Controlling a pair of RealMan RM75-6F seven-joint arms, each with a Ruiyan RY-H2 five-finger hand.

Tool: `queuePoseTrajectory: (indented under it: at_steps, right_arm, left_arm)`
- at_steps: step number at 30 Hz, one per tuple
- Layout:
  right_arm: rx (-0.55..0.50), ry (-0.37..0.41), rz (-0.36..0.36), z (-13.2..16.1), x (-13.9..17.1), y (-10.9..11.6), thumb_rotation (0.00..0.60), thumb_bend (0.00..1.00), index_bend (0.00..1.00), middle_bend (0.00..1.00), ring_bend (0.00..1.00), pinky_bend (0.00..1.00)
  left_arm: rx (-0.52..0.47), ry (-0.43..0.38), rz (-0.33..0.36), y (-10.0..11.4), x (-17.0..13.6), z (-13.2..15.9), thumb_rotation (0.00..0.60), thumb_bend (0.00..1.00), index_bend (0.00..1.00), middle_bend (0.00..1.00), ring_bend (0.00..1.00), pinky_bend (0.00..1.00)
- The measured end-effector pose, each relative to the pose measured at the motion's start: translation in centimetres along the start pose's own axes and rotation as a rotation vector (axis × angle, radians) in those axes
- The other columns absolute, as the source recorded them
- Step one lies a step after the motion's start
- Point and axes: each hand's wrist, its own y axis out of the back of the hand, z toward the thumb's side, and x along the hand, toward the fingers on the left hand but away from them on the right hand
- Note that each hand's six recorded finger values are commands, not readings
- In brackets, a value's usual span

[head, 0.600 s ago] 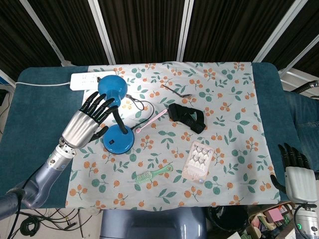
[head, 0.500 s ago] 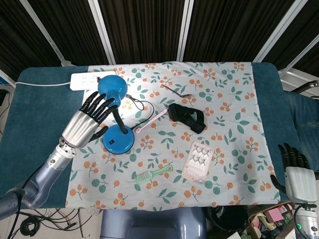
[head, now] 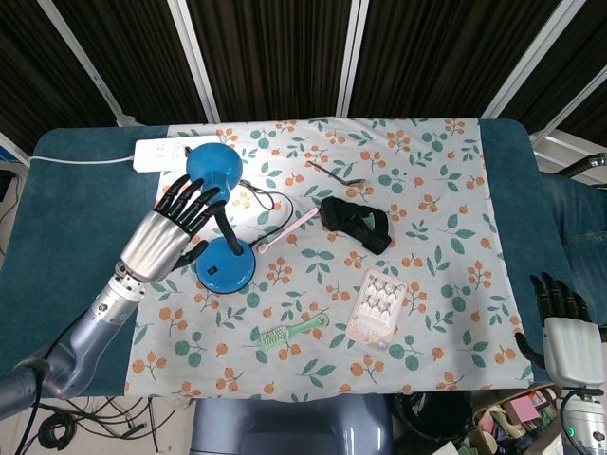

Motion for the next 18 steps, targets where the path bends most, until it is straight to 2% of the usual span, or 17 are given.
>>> queuePoseTrajectory:
  at_steps: [18]
  right_arm:
    - [0.004,0.011,0.002,0.05,0.01,0.04,0.600,0.18,0.00,0.04,0.06,0.13]
  left_arm:
    - [-0.022,-0.008,0.015,0.42,-0.14,0.23,0.600,0.27,0.15,0.11,0.00,0.09]
